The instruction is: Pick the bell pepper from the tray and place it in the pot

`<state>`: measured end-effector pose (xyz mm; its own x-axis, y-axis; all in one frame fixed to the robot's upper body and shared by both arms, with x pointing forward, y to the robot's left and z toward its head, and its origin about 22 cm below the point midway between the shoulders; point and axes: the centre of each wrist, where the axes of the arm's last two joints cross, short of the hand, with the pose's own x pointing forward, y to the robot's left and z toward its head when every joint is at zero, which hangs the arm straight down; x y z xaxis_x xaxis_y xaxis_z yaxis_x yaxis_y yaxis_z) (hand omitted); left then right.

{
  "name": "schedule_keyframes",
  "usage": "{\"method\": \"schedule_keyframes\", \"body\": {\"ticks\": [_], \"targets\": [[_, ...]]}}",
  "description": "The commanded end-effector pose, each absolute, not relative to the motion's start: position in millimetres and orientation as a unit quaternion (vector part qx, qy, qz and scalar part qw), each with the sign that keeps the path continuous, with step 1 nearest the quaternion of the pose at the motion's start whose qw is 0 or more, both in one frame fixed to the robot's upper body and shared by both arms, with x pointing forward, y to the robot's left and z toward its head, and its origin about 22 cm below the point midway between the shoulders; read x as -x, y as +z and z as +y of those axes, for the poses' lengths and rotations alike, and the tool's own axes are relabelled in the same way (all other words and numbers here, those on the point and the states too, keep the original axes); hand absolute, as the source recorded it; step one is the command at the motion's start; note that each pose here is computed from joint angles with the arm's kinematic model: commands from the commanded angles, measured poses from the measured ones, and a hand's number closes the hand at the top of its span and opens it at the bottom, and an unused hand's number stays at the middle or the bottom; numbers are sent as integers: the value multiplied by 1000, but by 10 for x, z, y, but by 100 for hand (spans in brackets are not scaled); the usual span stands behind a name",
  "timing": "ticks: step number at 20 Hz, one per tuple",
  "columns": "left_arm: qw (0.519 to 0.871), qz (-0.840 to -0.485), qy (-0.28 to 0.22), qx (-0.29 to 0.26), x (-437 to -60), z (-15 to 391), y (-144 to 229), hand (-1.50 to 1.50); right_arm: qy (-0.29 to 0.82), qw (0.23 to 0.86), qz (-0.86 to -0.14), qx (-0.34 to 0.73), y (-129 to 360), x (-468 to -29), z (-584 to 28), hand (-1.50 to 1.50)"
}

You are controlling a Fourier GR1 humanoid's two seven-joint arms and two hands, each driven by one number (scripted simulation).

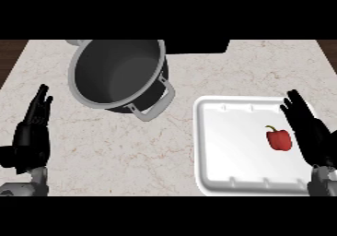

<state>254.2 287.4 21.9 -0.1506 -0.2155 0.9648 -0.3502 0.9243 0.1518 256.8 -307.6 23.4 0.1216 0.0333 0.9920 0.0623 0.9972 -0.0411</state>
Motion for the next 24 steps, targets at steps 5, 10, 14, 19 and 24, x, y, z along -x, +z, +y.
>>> {"method": "schedule_keyframes", "body": {"ticks": [5,10,14,19,24], "targets": [[722,-635,-46,-272,-2497,3390,200,0,36,642,-757,112,427,-2670,-3046,150],[790,-556,-20,-259,-2368,3435,-119,0,-51,502,-764,402,614,-2582,-3437,-150],[800,-546,-34,-247,-2506,3360,52,0,-24,463,-776,428,173,-2214,-2911,-150],[802,-539,-42,-255,-2694,3344,351,0,48,506,-730,457,247,-1790,-2717,-150],[796,-546,-49,-257,-2626,3409,387,0,119,572,-620,524,443,-1645,-2894,-150]]}}
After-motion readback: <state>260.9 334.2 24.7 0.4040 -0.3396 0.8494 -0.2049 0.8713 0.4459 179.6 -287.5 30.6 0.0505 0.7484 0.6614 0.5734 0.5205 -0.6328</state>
